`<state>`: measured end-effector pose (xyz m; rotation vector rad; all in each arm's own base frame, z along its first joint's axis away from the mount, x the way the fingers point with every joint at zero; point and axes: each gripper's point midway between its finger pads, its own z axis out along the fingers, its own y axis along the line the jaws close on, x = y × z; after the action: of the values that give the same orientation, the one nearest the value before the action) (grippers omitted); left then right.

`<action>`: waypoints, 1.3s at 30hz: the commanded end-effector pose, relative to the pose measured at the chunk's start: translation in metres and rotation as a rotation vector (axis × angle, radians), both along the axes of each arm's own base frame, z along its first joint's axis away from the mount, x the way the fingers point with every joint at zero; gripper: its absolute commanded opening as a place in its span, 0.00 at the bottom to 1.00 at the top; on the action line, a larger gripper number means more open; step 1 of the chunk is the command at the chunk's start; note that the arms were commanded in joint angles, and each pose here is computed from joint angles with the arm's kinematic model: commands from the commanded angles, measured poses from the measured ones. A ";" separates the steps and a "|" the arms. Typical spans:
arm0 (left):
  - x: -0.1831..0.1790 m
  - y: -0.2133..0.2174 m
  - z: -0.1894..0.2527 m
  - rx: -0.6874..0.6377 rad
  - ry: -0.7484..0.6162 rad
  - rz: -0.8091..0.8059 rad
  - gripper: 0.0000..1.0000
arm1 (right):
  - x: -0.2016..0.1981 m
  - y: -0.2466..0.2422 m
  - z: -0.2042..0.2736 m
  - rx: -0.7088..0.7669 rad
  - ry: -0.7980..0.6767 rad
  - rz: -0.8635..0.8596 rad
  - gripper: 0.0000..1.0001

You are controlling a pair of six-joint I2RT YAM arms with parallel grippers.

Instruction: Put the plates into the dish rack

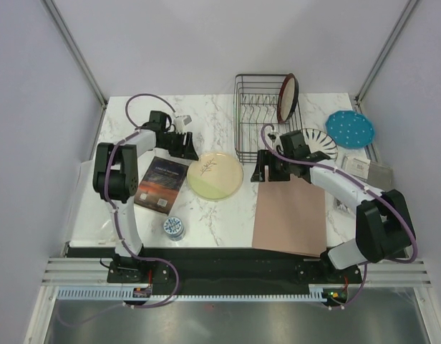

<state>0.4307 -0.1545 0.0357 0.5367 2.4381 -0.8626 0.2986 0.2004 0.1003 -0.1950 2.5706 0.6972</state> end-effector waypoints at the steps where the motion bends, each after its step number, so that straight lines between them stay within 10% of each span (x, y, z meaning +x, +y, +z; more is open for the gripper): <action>1: 0.009 -0.001 0.002 0.007 0.031 -0.038 0.56 | 0.016 0.018 0.035 0.162 -0.140 -0.020 0.79; 21: -0.101 -0.016 -0.007 -0.044 0.313 -0.247 0.02 | -0.018 0.029 -0.026 0.304 -0.042 -0.063 0.74; 39: -0.115 -0.036 -0.003 -0.155 0.424 -0.237 0.02 | -0.034 0.080 -0.075 0.333 0.076 0.086 0.75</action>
<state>0.3318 -0.1740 0.0188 0.6982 2.6821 -1.1860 0.2695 0.2720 0.0387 -0.1512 2.4388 1.1567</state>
